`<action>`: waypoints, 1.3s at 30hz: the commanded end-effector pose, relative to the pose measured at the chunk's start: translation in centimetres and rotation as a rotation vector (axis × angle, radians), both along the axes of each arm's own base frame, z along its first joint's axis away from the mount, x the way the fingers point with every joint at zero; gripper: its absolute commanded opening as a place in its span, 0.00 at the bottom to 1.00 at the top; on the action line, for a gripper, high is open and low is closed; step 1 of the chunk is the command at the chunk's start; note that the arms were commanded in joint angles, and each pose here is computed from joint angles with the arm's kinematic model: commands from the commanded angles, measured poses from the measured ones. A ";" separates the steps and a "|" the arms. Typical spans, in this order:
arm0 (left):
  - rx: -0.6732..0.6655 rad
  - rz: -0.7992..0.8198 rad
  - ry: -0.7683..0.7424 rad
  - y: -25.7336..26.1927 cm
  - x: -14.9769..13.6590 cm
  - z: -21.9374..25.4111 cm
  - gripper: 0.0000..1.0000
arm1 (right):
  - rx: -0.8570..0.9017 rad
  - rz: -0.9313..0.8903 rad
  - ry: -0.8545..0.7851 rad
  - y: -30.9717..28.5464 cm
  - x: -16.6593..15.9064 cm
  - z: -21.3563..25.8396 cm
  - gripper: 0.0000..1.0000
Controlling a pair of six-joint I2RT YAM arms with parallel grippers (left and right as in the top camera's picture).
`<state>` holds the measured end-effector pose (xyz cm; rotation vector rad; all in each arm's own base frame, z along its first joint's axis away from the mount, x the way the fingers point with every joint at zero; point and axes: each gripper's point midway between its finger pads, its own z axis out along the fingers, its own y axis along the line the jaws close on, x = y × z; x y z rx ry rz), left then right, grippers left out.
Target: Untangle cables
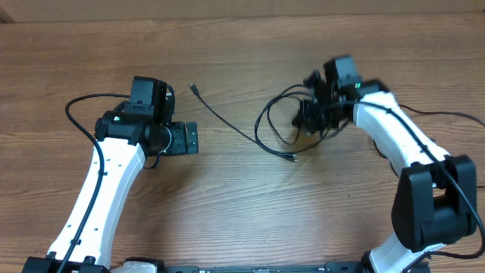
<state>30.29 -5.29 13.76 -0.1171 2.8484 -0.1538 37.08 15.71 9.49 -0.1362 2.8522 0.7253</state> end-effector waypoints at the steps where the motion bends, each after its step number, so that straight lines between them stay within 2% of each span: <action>1: -0.006 0.009 -0.020 0.0 0.1 0.6 1.00 | 0.076 0.102 -0.246 2.4 3.0 10.8 0.04; 3: -0.006 0.009 -0.024 0.0 0.2 0.6 1.00 | 0.146 0.189 -0.345 4.1 2.9 16.5 0.04; 7: -0.003 0.009 -0.024 0.0 0.2 0.6 1.00 | 0.179 0.203 -0.521 4.9 3.8 23.8 0.04; 15: 0.000 0.010 -0.029 0.1 0.3 0.7 1.00 | 0.212 0.190 -0.808 4.7 4.5 33.8 0.04; 20: -0.001 0.010 -0.033 0.1 0.4 0.7 1.00 | 0.257 0.119 -0.831 4.7 5.1 35.6 0.04; 26: -0.019 0.007 -0.085 -0.3 1.6 1.2 1.00 | 0.423 0.270 -0.793 7.3 2.3 36.7 0.04; 30: -0.094 -0.028 -0.131 -1.8 2.6 1.8 0.99 | 0.391 0.241 -0.775 6.9 2.6 36.0 0.04; 32: -0.155 -0.099 -0.164 -3.2 3.1 2.4 1.00 | 0.353 0.211 -0.742 6.5 2.8 35.0 0.04; 36: -0.334 -0.379 -0.267 -7.5 3.3 4.7 1.00 | 0.353 0.230 -0.699 7.2 2.0 34.1 0.04; 39: -0.341 -0.422 -0.304 -8.0 3.6 5.1 1.00 | 0.361 0.257 -0.699 8.1 1.5 34.1 0.04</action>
